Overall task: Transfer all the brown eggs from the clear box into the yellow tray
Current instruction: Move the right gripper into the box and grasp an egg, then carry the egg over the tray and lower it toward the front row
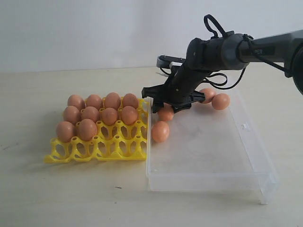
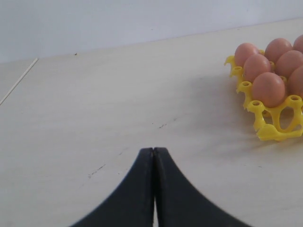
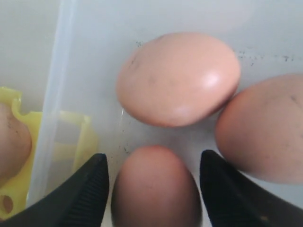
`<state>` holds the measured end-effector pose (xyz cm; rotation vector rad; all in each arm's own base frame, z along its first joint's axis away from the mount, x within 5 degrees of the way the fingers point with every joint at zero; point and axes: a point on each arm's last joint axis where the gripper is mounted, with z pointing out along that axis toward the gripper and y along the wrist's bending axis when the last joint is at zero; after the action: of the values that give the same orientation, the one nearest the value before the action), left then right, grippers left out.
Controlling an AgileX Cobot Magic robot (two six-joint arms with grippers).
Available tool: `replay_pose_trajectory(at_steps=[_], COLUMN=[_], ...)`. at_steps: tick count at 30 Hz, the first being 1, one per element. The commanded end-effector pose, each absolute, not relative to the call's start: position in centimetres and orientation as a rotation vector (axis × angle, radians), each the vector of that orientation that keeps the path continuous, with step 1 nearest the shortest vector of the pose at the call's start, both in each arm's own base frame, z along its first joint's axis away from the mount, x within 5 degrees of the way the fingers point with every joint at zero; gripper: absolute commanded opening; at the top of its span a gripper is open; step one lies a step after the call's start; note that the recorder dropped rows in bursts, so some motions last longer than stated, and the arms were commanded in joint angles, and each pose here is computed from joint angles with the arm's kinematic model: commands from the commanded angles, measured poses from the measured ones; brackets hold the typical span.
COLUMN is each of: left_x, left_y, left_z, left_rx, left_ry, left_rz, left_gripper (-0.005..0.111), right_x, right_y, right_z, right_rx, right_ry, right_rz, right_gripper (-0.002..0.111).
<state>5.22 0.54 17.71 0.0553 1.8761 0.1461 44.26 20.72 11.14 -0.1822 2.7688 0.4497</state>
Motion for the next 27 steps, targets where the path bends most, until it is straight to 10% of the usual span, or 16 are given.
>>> replay_pose_trajectory(at_steps=[1,5,9,27], left_x=[5.2,5.2,5.2,5.2], left_y=[0.5,0.5,0.5,0.5], left_z=[17.9,17.9,17.9,17.9], left_rx=[0.055,0.055,0.055,0.055], left_ry=[1.863,1.863,1.863,1.863], left_rz=[0.136,0.136,0.136,0.136], left_gripper=[0.0,0.0,0.0,0.0], right_x=[44.7,44.8,44.5,42.7], right_y=[20.9,21.0,21.0,21.5], right_z=[10.8,10.9,10.7,21.7], right_rx=[-0.189,-0.227,-0.292,-0.562], right_ry=[2.726,2.707,2.735,2.492], right_rz=[0.451,0.443,0.438,0.474], right_gripper=[0.053,0.041,0.0,0.0])
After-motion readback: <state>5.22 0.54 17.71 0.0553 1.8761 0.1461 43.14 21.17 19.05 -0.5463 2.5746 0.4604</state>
